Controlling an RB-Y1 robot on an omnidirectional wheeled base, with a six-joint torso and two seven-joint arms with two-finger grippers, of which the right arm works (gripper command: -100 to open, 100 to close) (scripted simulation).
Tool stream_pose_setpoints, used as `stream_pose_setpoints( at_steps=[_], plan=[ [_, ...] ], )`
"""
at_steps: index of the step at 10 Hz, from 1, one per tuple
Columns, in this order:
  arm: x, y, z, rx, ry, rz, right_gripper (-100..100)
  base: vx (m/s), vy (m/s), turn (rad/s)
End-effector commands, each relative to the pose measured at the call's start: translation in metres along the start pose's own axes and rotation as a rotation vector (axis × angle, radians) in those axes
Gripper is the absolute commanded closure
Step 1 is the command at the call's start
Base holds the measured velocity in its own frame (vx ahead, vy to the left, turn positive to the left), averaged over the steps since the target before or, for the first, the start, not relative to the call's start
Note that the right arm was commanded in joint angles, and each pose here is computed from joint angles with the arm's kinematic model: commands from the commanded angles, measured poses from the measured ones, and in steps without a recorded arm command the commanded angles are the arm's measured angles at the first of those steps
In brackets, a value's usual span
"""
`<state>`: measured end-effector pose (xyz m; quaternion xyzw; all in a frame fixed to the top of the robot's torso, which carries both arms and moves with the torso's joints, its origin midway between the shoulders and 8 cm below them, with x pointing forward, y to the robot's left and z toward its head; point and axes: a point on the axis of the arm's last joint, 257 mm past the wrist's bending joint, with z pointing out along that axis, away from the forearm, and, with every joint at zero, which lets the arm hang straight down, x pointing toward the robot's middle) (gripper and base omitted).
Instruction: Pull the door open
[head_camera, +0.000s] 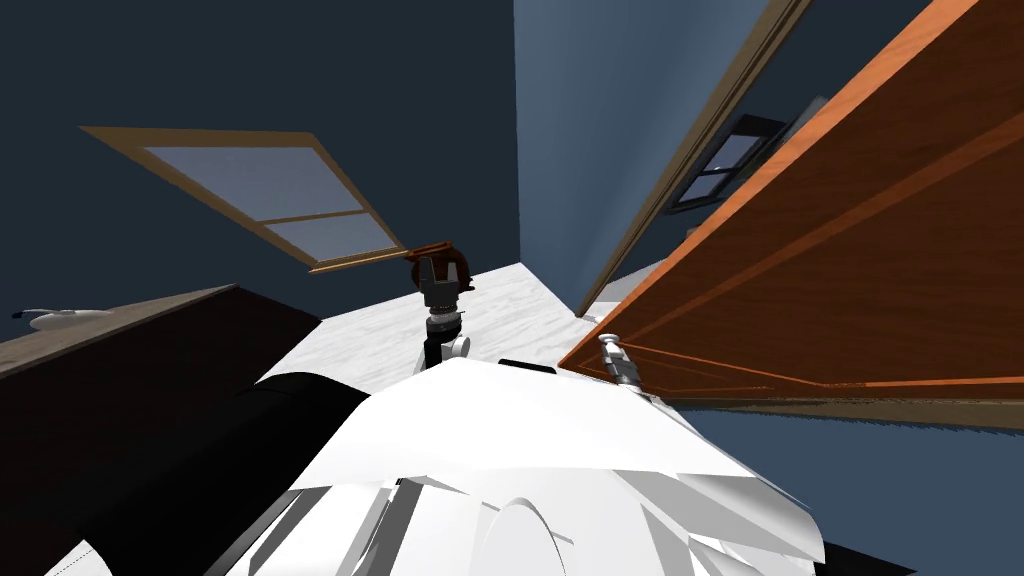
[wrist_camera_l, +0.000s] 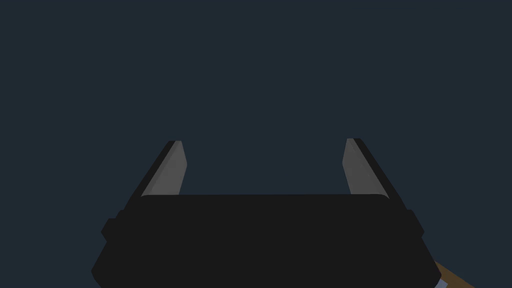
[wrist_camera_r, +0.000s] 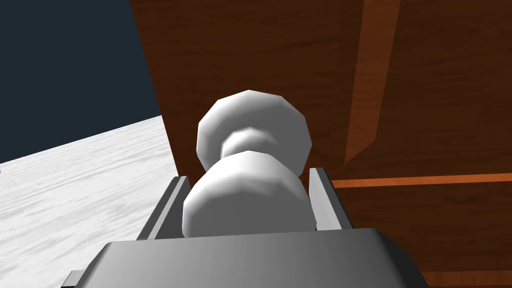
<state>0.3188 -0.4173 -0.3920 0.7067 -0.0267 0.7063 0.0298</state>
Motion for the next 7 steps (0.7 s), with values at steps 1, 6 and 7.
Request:
stream_pose_setpoints(
  at_steps=[1, 6, 7],
  plan=[
    [0.000, -0.002, -0.0082, 0.025, 0.001, 0.003, 100, -0.204, -0.026, 0.095],
    [-0.002, -0.002, -0.0188, 0.057, -0.003, 0.003, 100, -0.181, -0.041, 0.116],
    [-0.002, -0.002, -0.0214, 0.065, -0.003, 0.003, 100, -0.190, -0.020, 0.105]
  ],
)
